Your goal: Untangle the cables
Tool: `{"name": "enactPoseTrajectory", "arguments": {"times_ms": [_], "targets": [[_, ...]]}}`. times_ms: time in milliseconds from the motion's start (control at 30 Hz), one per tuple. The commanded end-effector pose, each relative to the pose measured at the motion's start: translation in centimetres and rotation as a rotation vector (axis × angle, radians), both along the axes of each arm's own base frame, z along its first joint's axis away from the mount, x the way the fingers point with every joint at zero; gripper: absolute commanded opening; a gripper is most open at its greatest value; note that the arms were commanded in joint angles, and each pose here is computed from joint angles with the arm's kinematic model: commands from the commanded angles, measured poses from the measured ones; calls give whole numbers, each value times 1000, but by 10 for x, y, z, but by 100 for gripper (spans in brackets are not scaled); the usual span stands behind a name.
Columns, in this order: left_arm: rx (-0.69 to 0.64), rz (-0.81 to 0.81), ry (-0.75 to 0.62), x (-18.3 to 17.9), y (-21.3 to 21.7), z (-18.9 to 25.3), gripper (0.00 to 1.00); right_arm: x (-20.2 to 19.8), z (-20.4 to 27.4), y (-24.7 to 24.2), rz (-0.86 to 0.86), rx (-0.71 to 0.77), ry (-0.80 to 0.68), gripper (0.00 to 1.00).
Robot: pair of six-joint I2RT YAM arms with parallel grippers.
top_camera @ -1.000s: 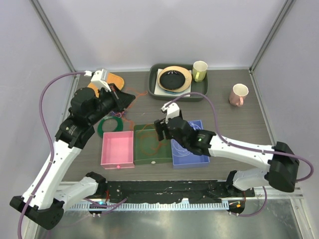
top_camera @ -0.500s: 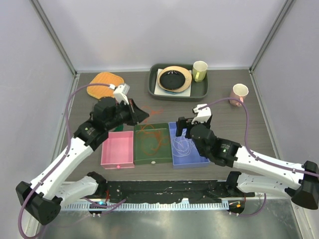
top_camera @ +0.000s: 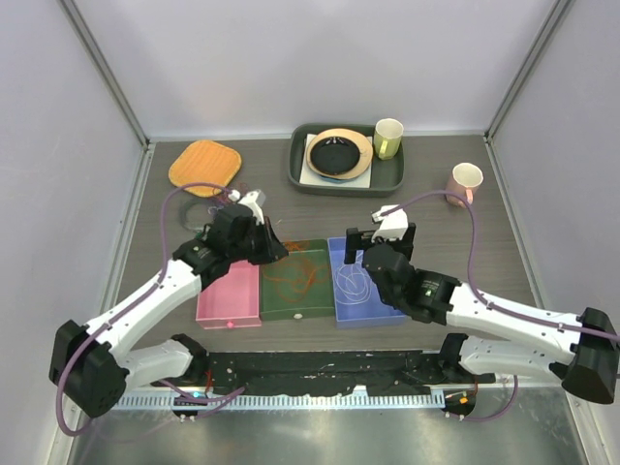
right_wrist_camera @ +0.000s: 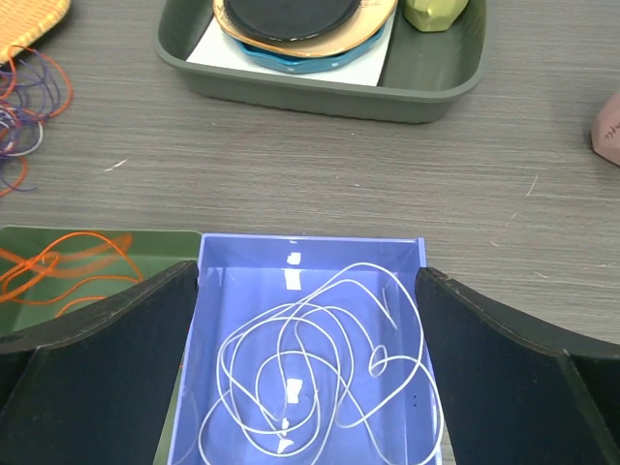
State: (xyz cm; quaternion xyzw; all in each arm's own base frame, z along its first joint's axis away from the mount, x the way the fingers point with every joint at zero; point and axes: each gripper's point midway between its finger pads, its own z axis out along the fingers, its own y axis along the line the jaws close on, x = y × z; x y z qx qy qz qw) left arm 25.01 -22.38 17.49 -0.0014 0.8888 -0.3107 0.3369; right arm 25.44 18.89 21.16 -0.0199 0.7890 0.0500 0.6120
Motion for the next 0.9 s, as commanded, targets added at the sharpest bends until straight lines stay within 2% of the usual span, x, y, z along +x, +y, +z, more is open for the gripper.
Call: {"name": "enactPoseTrajectory", "arguments": {"times_ms": [0, 233, 267, 300, 400, 433, 500, 533, 600, 700, 767, 800, 867], "targets": [[-15, -79, 94, -20, -21, -26, 0, 11, 20, 1, -65, 42, -57, 100], [93, -99, 136, -17, -24, -56, 0, 10, 14, -2, -70, 54, -56, 100], [106, -92, 143, -15, -23, -59, 4, 10, 14, -1, -65, 57, -56, 100], [122, -88, 160, -13, -24, -65, 28, 10, 15, -2, -67, 60, -57, 100], [133, -88, 148, -8, -28, -58, 77, 10, 15, -5, -67, 48, -60, 99], [138, -83, 118, -3, -29, -51, 80, 9, 14, -5, -62, 40, -59, 100], [134, -81, 72, 0, -29, -36, 96, 9, 14, -6, -61, 42, -60, 100], [133, -59, 33, 8, -28, -25, 100, 9, 14, -7, -60, 40, -60, 100], [123, -44, -37, 16, -27, -1, 100, 9, 14, -8, -56, 47, -59, 100], [197, 94, -129, 41, -6, 28, 100, 12, 15, -11, -65, 60, -56, 100], [314, 218, -149, 57, 21, 32, 100, 16, 12, -10, -56, 81, -41, 100], [327, 272, -174, 67, 29, 48, 100, 19, 10, -10, -52, 86, -31, 100], [404, 376, -174, 88, 56, 48, 100, 28, 5, -17, -69, 119, -3, 100]]}}
